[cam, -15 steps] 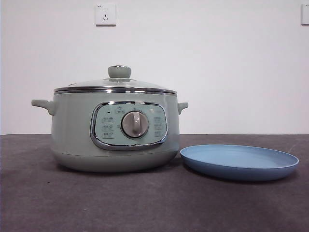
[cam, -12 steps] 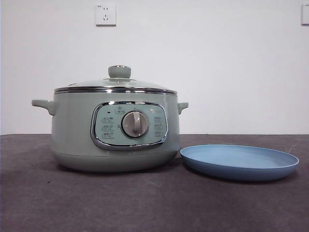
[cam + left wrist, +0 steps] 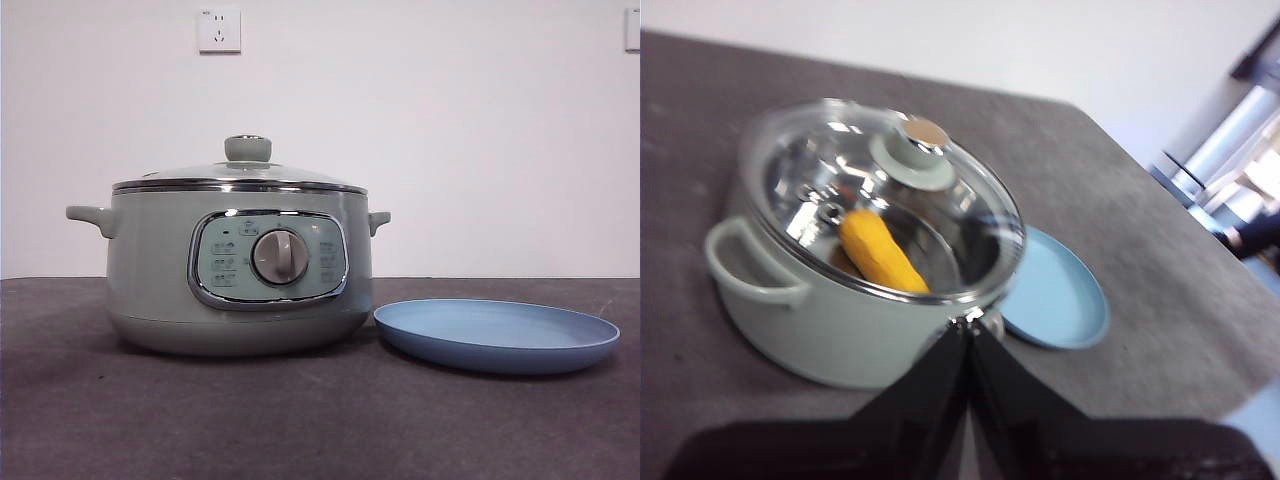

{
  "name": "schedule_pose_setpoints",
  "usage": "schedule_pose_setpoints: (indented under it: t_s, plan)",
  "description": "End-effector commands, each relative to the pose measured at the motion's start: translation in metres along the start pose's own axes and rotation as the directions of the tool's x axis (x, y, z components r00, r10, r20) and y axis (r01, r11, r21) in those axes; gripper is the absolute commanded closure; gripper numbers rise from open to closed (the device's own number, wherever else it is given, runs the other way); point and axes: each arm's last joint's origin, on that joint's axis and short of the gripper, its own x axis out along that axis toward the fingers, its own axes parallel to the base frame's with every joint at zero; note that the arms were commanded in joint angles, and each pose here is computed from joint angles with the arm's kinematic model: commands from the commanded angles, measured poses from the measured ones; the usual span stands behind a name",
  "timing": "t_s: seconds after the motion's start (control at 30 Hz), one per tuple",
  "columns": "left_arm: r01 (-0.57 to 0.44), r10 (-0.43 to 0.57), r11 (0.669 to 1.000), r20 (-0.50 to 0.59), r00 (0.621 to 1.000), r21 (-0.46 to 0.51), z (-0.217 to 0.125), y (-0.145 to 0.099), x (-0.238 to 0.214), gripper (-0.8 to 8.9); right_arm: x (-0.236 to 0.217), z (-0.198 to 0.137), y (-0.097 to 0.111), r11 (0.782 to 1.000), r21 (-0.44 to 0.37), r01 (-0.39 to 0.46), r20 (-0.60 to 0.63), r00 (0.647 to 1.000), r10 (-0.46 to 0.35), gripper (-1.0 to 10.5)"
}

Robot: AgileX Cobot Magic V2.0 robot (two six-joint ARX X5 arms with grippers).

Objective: Take the corn out from the steamer,put the corn on the plate,close the lid

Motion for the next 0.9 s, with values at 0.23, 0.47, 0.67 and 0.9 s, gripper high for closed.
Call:
schedule_pose_setpoints:
  t_s: [0.23, 0.47, 0.67, 0.9]
  plan:
    - [0.009, -0.008, 1.0, -0.022, 1.0, 0.027, 0.005, 0.0, 0.002, 7.51, 0.003, 0.003, 0.002, 0.998, -0.051, -0.023, -0.013, 1.0, 0.023, 9.2]
    - [0.011, -0.01, 1.0, -0.022, 1.0, 0.027, 0.005, 0.0, 0.002, 2.4, 0.003, 0.003, 0.002, 0.999, -0.024, -0.022, -0.014, 1.0, 0.021, 3.8]
    - [0.031, -0.031, 0.998, -0.001, 1.0, 0.049, 0.008, -0.001, 0.002, 2.4, 0.003, 0.003, 0.002, 0.999, -0.024, -0.022, -0.014, 1.0, 0.022, 3.8]
    - [0.044, -0.048, 0.994, 0.042, 0.998, 0.098, 0.023, -0.001, 0.006, 2.4, 0.003, 0.003, 0.002, 0.999, -0.024, -0.022, -0.013, 1.0, 0.022, 3.8]
